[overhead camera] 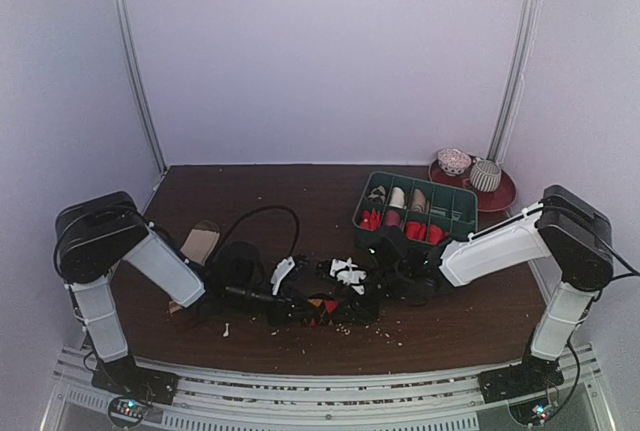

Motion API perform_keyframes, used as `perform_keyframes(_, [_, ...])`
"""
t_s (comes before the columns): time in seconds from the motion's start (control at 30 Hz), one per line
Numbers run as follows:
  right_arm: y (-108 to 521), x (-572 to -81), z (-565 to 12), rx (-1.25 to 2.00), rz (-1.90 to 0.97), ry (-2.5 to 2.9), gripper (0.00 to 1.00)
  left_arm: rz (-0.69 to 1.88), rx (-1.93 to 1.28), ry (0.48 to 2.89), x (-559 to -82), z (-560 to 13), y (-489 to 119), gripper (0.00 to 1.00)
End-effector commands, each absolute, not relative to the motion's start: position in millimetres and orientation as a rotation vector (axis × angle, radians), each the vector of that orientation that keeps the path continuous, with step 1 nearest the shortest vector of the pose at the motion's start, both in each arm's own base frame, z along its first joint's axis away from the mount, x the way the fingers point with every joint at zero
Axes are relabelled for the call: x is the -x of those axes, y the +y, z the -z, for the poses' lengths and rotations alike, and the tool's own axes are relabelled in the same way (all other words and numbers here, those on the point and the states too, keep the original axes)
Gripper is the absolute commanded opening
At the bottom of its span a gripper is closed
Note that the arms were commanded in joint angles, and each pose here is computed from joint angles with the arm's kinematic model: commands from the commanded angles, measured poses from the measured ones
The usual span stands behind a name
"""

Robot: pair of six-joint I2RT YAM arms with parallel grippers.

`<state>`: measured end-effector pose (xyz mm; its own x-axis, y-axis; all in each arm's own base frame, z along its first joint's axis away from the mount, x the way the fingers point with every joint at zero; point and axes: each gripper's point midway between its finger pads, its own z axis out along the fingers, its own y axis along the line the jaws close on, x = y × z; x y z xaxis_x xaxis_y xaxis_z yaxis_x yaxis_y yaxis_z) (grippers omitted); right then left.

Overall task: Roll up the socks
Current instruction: Roll a pair of socks at the center of the board.

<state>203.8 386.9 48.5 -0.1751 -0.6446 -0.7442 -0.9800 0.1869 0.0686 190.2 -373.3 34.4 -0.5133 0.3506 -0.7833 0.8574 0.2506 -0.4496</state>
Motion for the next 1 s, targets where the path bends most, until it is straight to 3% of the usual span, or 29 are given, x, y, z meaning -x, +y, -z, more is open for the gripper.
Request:
perform_keyframes(0.0, [395.6,-196.1,-43.5,1.533,-0.825,1.897,0.5,0.989,-1.107,2.501,-153.3,69.8,-306.8,0.0])
perform_keyframes(0.13, [399.1,-188.1,-35.5,1.552,-0.898,1.966,0.27,1.003,-1.109,2.502,-151.5,69.7,-307.2,0.0])
perform_keyframes(0.37, [386.2,-166.1,0.3,1.456,-1.099,2.347,0.13,1.027,-1.136,2.45,-152.8,59.1,-312.2,0.0])
perform_keyframes(0.5, [370.6,-147.1,14.9,1.451,-1.133,2.552,0.12,1.036,-1.162,2.378,-158.4,49.2,-319.3,0.05])
perform_keyframes(0.67, [357.8,-140.4,30.3,1.443,-1.103,2.684,0.11,1.104,-1.196,2.185,-162.8,20.1,-333.0,0.36])
perform_keyframes(0.77, [356.7,-139.9,34.2,1.431,-1.126,2.722,0.11,1.131,-1.227,2.021,-165.1,-4.8,-340.5,0.47])
perform_keyframes(0.97, [352.4,-141.8,40.5,1.461,-1.111,2.769,0.11,1.136,-1.287,1.886,-171.0,-19.7,-353.7,0.48])
